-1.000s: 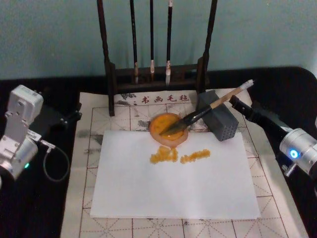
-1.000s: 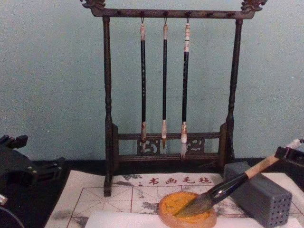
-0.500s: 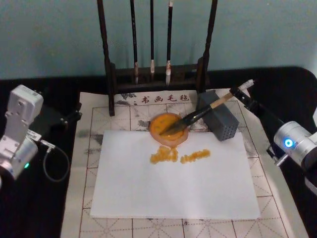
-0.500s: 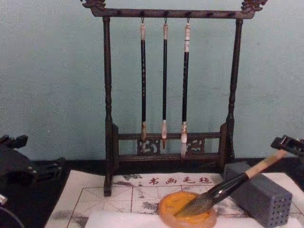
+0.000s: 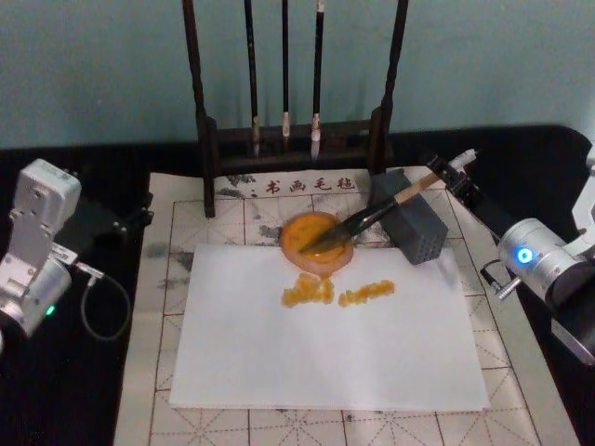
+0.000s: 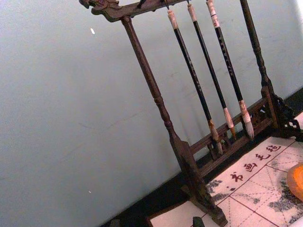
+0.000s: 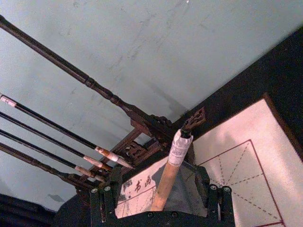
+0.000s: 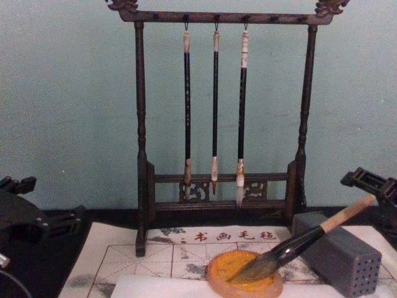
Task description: Pick up the brush from the inkstone, write on the paper, then place the brush back to its original position.
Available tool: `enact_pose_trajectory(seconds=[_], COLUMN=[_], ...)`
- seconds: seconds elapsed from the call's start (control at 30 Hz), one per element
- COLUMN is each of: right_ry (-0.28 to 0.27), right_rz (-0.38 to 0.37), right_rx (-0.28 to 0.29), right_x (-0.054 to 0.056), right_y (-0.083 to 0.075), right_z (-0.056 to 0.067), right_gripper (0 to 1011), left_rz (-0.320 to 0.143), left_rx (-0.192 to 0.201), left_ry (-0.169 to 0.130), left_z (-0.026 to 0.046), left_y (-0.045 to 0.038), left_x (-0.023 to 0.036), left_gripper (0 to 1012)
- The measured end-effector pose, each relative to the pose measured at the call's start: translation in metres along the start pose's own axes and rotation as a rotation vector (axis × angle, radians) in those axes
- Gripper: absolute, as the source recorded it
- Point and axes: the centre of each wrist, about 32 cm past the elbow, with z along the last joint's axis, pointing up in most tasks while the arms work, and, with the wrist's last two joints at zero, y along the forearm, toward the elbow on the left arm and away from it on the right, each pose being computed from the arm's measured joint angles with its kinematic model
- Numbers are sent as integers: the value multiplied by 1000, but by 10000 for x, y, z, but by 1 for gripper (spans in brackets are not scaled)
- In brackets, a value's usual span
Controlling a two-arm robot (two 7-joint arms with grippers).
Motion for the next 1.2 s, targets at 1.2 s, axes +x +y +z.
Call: enact_pose_trajectory(seconds=[1.2], right_ry=[78], right_rz=[-34], right_rx=[1], right_x=[-28], right_y=[95], right_z=[-15], right_gripper=[1002], left_rz=[0], left_rx=[0], left_ry=[0], left_z=[0], left_y=[0], left_x=[0], left_gripper=[1001])
